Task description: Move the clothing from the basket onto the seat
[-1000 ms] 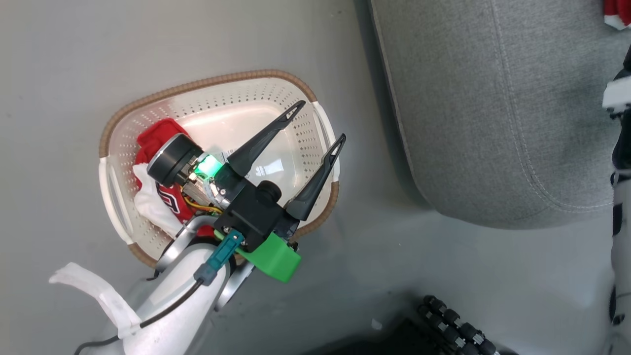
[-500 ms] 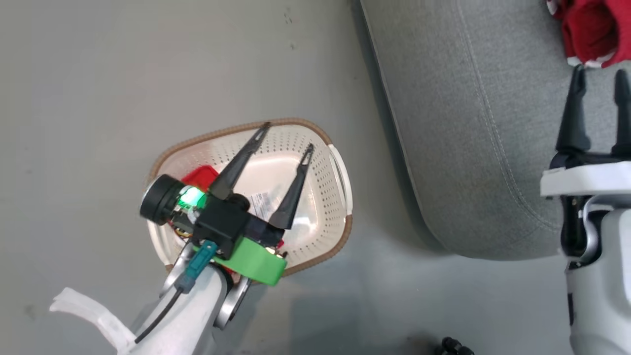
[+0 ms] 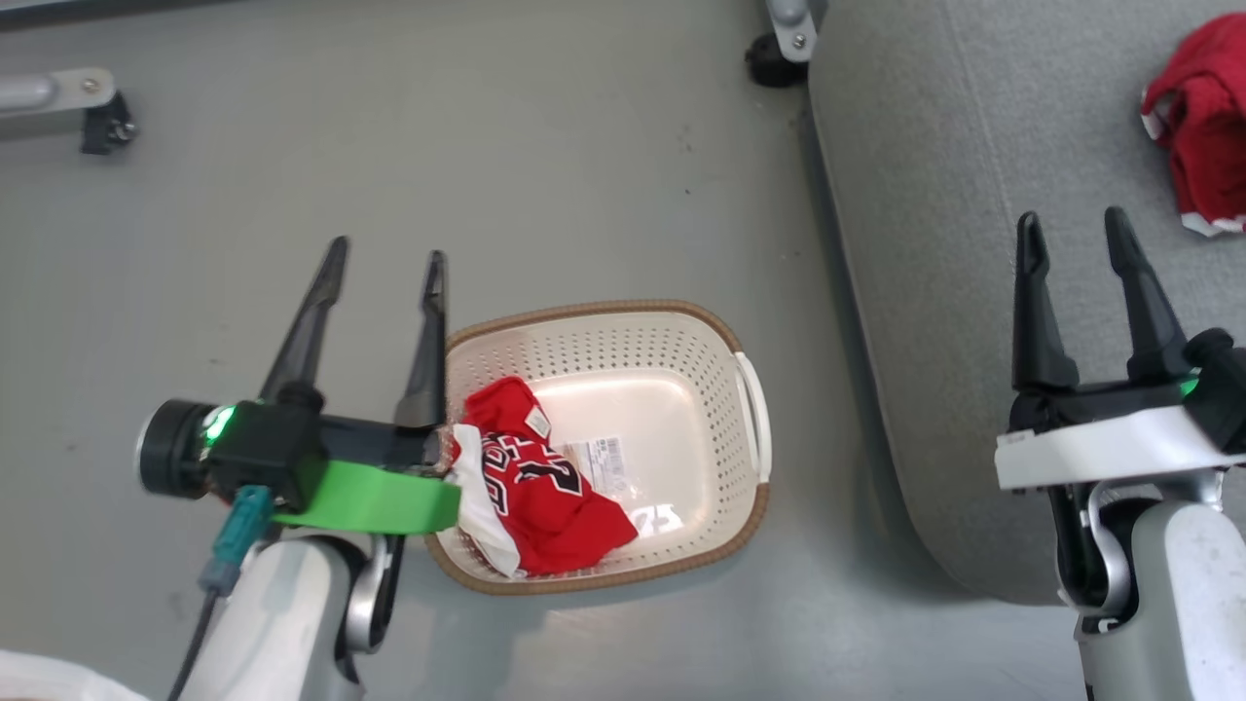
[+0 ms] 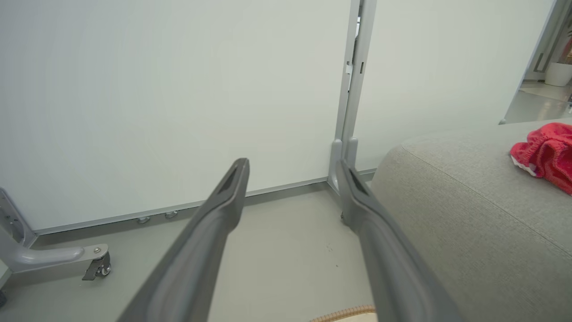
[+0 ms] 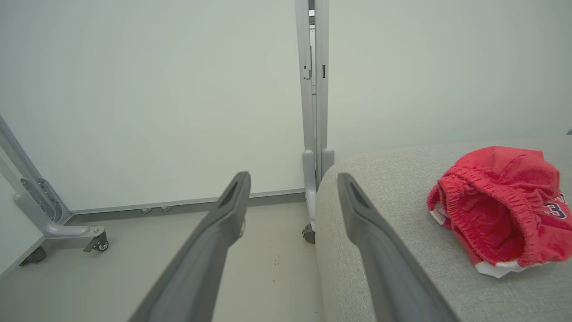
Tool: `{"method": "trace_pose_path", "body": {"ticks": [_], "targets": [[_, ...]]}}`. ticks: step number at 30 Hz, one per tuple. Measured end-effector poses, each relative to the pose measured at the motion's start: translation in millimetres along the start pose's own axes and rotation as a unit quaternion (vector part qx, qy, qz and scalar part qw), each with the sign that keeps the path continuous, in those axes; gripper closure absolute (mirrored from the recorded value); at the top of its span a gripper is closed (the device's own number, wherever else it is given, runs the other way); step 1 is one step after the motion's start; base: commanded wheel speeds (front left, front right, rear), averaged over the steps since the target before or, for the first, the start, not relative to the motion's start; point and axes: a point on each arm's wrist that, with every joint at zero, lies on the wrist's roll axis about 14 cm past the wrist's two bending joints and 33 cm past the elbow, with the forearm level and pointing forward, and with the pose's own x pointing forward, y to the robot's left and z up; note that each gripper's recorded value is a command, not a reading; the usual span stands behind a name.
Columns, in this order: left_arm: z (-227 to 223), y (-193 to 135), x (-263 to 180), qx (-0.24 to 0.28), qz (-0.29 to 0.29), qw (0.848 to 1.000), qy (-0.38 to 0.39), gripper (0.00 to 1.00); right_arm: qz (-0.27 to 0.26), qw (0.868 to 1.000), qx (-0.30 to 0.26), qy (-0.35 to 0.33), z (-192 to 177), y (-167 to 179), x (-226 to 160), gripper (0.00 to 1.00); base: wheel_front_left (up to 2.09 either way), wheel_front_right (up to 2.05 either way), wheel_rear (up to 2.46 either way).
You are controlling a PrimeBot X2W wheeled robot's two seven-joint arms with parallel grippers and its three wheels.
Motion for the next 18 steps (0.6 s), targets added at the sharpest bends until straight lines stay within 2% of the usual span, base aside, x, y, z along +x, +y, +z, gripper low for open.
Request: {"method": "trace_pose_path", "body": {"ticks": [4,8,18], "targets": [[11.1,35.5,-21.4,0.006,0.069,0.998,-0.005,0.0,0.027,1.0,0.005,0.005,3.1,20.9,-5.9,0.0,0.0,0.0,0.0],[19.5,56.3,-45.0,0.009,0.112,0.994,-0.006,0.0,0.042,0.999,0.009,0.006,7.8,32.7,-12.8,0.0,0.0,0.0,0.0],[24.2,65.2,-89.5,0.016,0.147,0.989,0.003,0.0,0.065,0.998,0.016,0.013,15.3,51.5,-33.9,0.0,0.0,0.0,0.0]]}}
